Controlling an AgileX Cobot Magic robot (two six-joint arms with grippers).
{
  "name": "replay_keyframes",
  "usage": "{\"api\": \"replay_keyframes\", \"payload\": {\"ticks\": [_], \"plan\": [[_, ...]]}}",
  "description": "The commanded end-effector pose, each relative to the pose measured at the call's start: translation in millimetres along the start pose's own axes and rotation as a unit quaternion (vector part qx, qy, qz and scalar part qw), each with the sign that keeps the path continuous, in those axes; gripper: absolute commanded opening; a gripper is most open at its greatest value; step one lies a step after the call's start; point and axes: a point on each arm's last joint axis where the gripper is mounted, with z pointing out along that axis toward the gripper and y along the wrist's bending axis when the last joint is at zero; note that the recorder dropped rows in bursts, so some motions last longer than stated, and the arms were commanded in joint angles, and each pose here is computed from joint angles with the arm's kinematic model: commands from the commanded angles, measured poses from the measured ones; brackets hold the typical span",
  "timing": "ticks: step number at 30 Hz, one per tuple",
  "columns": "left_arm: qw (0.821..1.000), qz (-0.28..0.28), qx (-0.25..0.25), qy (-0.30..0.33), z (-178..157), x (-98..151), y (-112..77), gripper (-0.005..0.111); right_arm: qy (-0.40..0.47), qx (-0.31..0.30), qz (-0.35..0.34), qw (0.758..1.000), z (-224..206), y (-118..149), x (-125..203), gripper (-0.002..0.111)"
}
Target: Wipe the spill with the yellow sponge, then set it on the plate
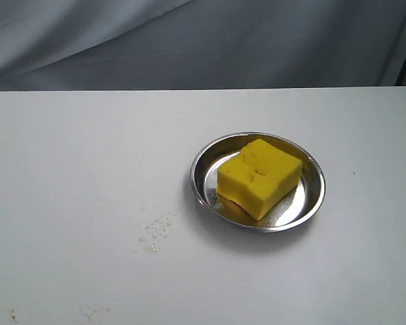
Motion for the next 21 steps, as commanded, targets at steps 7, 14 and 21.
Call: {"api": "replay_keyframes", "payload": {"ticks": [7,14,21], "plan": [[1.0,-0.003,-0.001,-0.005,0.3,0.4,0.2,0.0,-0.083,0.003,-0.008,0.997,41.4,-4.6,58.7,0.0],[1.0,-0.003,-0.001,-0.005,0.3,0.4,0.2,0.0,0.02,0.008,-0.002,1.0,53.5,-8.0,114.8,0.0],[1.0,-0.003,-0.001,-0.005,0.3,0.4,0.2,0.0,0.03,0.009,-0.003,1.0,53.4,-8.1,116.4,0.0]]}}
